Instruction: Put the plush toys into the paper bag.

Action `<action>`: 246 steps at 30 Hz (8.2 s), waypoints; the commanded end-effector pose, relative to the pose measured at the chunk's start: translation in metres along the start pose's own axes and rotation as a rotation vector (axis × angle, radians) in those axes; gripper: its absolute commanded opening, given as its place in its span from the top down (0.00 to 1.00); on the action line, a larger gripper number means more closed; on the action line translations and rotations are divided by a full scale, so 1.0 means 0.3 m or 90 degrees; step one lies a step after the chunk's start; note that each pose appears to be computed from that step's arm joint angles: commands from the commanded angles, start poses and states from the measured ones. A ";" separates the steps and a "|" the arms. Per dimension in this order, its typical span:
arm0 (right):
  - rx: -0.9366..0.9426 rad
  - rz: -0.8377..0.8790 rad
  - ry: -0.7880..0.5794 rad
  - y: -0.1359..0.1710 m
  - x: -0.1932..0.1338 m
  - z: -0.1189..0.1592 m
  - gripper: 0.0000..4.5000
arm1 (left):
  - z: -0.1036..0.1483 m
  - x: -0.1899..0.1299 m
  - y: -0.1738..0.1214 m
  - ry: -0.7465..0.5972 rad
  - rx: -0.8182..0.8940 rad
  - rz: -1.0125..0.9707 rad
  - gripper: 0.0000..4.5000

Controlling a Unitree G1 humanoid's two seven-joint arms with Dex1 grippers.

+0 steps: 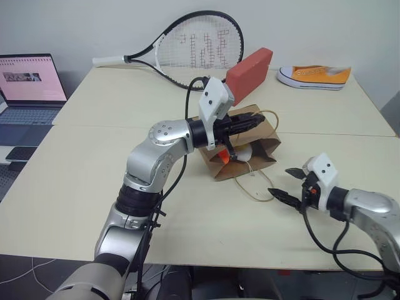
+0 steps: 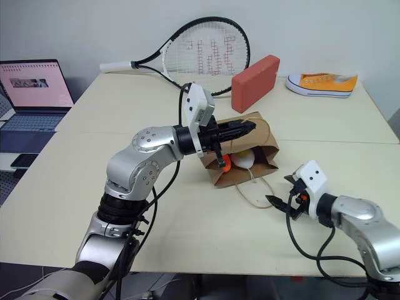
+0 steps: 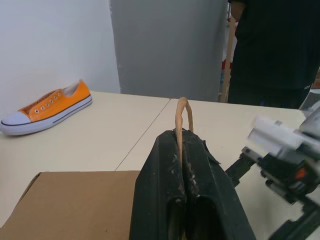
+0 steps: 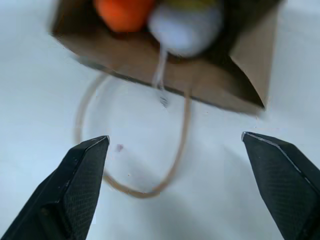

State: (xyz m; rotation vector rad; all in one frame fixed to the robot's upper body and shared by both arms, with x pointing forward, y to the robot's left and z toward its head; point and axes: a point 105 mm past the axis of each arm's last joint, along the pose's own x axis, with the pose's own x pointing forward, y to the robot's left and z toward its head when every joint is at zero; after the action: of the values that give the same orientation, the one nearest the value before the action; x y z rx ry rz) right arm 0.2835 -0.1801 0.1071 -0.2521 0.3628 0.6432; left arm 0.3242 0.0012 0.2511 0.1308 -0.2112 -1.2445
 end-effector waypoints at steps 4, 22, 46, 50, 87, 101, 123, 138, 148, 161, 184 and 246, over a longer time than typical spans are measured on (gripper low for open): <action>0.002 -0.013 -0.015 -0.001 0.071 -0.018 0.01 | 0.055 0.006 -0.016 -0.024 0.037 -0.014 1.00; 0.008 0.051 -0.064 0.038 0.057 0.055 0.99 | 0.067 -0.034 0.020 -0.001 0.092 0.008 1.00; 0.103 0.203 -0.110 -0.005 -0.302 0.411 0.99 | 0.174 0.012 0.155 0.091 0.294 -0.120 1.00; 0.127 0.193 -0.110 -0.031 -0.283 0.416 0.99 | 0.153 0.051 0.178 0.094 0.264 -0.121 1.00; -0.139 0.084 -0.149 -0.107 -0.414 0.468 0.00 | 0.071 -0.315 0.200 0.022 0.016 -0.011 0.01; -0.198 0.226 -0.145 0.152 -0.294 0.395 0.00 | -0.154 -0.329 0.138 0.046 -0.050 0.053 0.01; -0.178 0.249 -0.140 0.178 -0.309 0.401 0.00 | -0.166 -0.199 0.225 0.034 -0.095 -0.081 0.01; -0.157 0.253 -0.134 0.180 -0.318 0.399 0.00 | -0.127 -0.225 0.167 0.014 -0.152 -0.174 0.01; -0.155 0.257 -0.128 0.176 -0.314 0.393 0.00 | -0.128 -0.251 0.131 0.040 -0.139 -0.213 0.01; -0.170 0.245 -0.123 0.173 -0.303 0.384 0.00 | -0.188 -0.211 0.099 0.067 -0.094 -0.170 0.01; -0.218 0.223 -0.160 0.194 -0.298 0.379 0.00 | -0.225 -0.141 0.042 0.000 -0.129 -0.085 0.62; -0.222 0.088 0.013 -0.200 -0.530 0.305 0.00 | -0.118 -0.725 0.119 0.346 0.084 0.139 0.00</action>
State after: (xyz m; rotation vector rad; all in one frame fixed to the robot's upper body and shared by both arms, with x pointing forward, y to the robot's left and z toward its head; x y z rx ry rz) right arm 0.2272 -0.2753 0.2494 -0.5219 0.3100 0.8454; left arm 0.3036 0.2170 0.1873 0.5283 0.2158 -0.9619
